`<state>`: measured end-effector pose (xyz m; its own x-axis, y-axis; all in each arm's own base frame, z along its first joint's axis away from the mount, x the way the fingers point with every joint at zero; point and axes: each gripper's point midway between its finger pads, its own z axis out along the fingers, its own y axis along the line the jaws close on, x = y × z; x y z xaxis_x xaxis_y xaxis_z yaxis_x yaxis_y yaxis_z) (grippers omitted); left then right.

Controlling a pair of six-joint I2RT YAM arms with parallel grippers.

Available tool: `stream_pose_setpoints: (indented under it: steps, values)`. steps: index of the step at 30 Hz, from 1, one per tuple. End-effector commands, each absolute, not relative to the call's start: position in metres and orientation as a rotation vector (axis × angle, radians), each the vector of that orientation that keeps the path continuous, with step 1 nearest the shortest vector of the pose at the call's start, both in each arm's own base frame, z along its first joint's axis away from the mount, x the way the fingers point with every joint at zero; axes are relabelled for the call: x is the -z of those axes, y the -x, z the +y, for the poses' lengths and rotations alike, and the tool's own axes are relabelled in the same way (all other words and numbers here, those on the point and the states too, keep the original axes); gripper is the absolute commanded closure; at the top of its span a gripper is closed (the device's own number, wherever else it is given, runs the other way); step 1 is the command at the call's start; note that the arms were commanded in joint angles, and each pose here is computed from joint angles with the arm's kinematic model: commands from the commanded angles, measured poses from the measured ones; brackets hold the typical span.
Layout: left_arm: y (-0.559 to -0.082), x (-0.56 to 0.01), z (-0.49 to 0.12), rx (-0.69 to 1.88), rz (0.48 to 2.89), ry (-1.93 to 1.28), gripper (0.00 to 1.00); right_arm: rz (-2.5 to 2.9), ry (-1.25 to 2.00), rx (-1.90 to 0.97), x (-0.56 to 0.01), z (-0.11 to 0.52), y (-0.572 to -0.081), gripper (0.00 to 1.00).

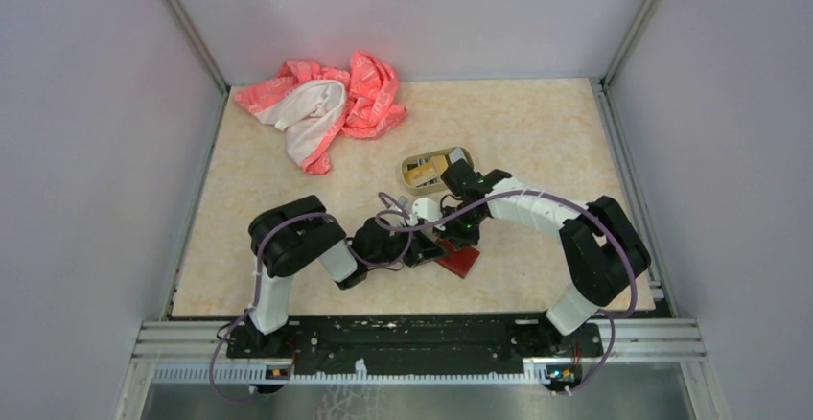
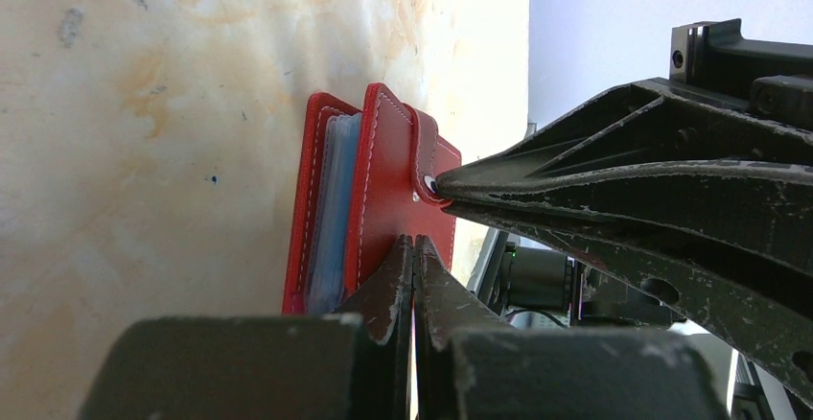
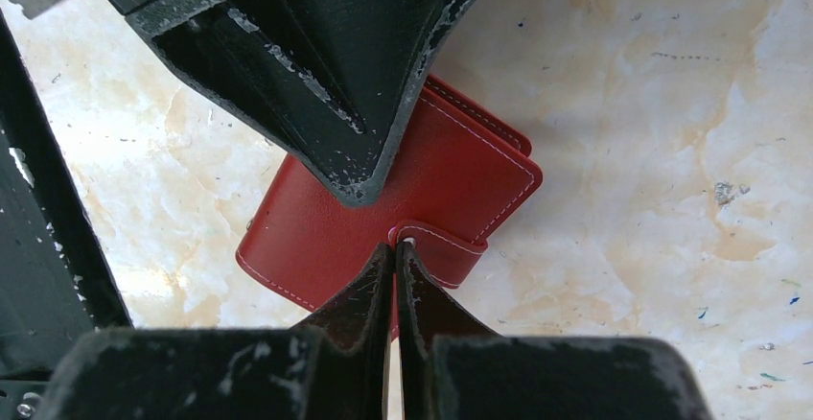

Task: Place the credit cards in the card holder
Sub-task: Close the card holder at the center of the board.

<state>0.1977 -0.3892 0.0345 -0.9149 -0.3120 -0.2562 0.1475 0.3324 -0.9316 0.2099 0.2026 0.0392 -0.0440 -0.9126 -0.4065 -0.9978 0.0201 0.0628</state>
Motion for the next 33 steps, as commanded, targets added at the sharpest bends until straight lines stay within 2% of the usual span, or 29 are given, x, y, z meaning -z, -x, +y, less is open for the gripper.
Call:
stream_pose_setpoints:
  steps: [1, 18, 33]
  values:
    - [-0.196, -0.027, -0.385, 1.604, 2.224, 0.147, 1.0, 2.014, 1.996, -0.53, -0.043, 0.21, -0.199, 1.0]
    - [-0.196, -0.026, -0.383, 1.602, 2.223, 0.154, 1.0, 2.053, 2.145, -0.526, -0.025, 0.2, -0.179, 1.0]
    - [-0.196, -0.026, -0.382, 1.61, 2.219, 0.16, 1.0, 1.986, 2.174, -0.536, -0.038, 0.2, -0.177, 1.0]
